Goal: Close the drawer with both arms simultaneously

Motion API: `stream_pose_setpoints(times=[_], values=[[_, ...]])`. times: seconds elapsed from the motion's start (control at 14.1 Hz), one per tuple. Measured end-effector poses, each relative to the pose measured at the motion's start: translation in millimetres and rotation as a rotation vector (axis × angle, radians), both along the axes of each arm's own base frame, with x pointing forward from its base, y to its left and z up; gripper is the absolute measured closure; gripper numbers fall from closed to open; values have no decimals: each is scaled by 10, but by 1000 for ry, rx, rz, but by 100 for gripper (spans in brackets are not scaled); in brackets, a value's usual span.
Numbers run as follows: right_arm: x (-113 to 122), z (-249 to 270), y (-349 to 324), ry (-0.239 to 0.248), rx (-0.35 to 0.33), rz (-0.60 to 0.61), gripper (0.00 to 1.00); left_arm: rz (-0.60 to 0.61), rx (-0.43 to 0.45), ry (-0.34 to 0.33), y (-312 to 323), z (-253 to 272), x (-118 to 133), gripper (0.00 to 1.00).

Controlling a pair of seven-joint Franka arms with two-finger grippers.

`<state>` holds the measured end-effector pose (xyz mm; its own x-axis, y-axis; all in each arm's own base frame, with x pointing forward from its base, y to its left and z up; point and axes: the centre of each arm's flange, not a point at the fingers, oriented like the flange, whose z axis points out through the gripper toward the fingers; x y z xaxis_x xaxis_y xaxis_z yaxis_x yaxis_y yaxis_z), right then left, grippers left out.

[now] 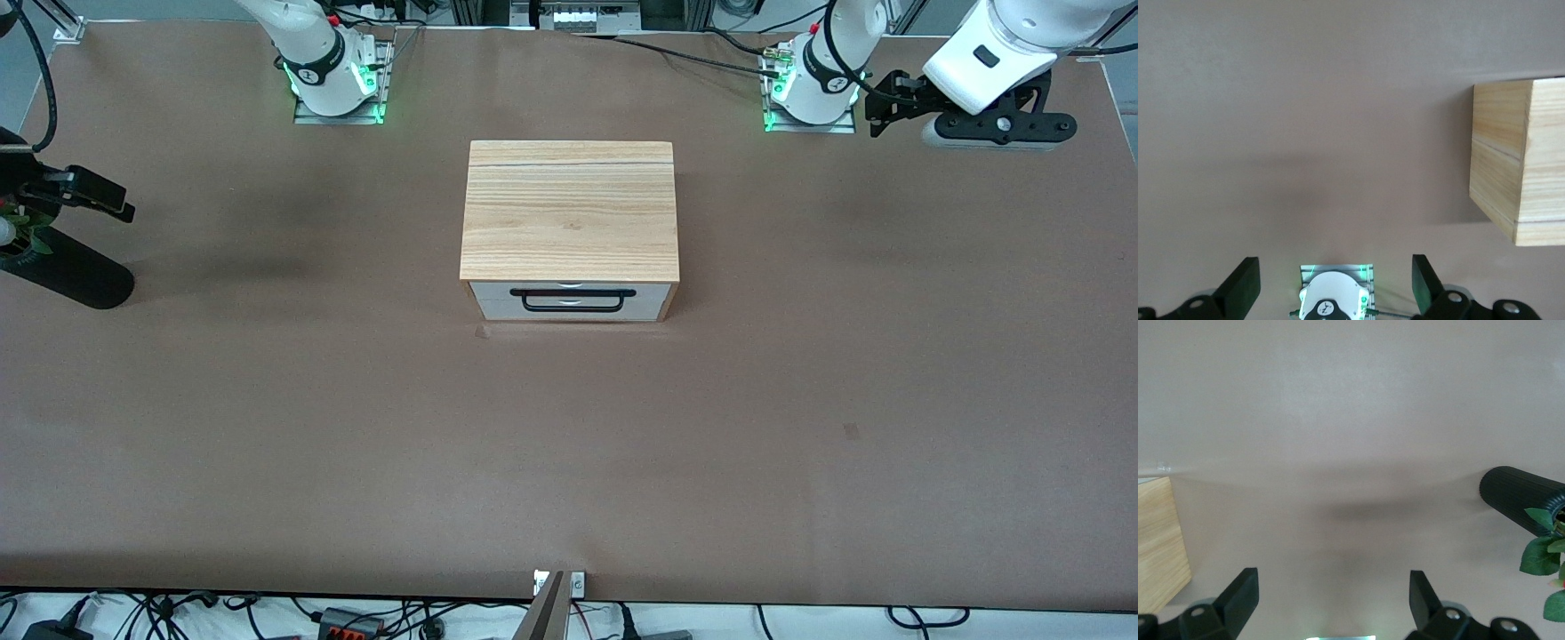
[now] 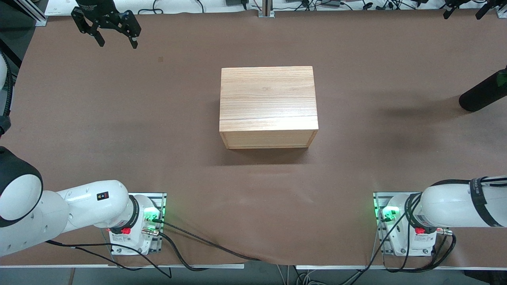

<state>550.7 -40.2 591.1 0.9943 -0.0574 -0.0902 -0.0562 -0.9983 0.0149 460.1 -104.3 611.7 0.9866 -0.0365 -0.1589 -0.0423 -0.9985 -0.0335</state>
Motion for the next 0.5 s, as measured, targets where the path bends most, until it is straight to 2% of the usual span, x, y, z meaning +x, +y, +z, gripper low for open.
stream_pose_setpoints(times=[0.14,0.5], values=[[7,-12,81,2,0,15,0,-3,-36,-9,132,-84,59,0],[28,-32,211,3,0,37,0,-13,-57,-7,236,-107,82,0]])
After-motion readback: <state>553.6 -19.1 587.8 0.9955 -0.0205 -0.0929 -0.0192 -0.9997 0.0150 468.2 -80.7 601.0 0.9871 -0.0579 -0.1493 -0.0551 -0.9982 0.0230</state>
